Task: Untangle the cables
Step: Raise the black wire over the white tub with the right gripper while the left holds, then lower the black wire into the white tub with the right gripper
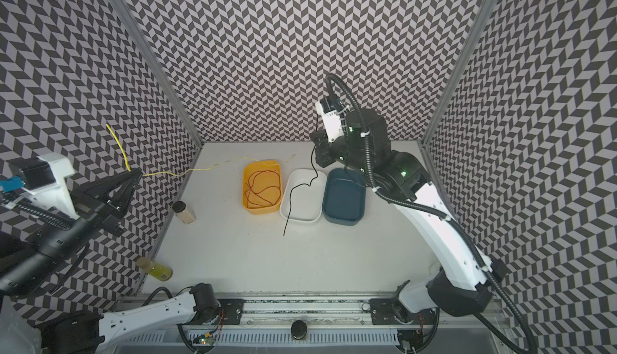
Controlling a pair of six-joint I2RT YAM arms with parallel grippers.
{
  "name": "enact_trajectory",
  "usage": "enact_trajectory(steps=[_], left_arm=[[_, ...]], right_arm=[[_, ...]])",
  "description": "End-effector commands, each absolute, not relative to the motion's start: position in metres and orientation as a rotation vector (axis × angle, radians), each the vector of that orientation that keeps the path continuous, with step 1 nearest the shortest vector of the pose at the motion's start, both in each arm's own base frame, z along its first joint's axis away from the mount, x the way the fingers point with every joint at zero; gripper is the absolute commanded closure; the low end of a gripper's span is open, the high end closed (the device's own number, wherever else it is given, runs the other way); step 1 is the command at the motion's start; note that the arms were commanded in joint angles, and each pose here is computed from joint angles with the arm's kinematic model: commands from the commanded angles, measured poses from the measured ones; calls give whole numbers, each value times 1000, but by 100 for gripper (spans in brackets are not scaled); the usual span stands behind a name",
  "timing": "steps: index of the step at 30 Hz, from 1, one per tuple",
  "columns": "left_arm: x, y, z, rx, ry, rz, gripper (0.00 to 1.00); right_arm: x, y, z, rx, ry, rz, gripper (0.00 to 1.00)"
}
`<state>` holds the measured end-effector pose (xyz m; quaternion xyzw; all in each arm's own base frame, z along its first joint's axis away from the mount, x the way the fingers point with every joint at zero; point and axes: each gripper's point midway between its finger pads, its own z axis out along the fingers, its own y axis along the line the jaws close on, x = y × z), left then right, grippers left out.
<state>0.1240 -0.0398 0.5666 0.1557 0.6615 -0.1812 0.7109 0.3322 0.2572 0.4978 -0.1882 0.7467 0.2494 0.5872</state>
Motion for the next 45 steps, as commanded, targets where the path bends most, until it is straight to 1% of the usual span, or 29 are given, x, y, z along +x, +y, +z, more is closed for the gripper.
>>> enact_trajectory(steps=[1,6,16,20,26,30,33,37,41,45], left_arm=[[118,-41,571,360,1457,-431,100],[115,-46,571,374,1456,-455,100],[112,-44,572,358,1442,-461,100],[112,-46,572,359,1441,-465,100],[108,-48,574,363,1436,-492,100],[106,-44,576,342,1429,-497,100],[103,-37,581,310,1414,-502,100],[102,-26,586,250,1389,-488,100],[99,-25,589,245,1371,-502,100],[97,-25,592,244,1364,-509,100]], right_arm=[[346,265,488,-472,1718,515,100],[358,270,480,-484,1707,472,100],[350,268,538,-471,1590,510,100],[361,273,537,-487,1598,472,100],[386,287,505,-511,1634,415,100],[403,293,471,-516,1659,363,100],[413,299,446,-525,1686,372,100],[416,306,418,-519,1728,412,100],[413,312,385,-500,1777,473,100],[416,313,335,-470,1869,479,100]])
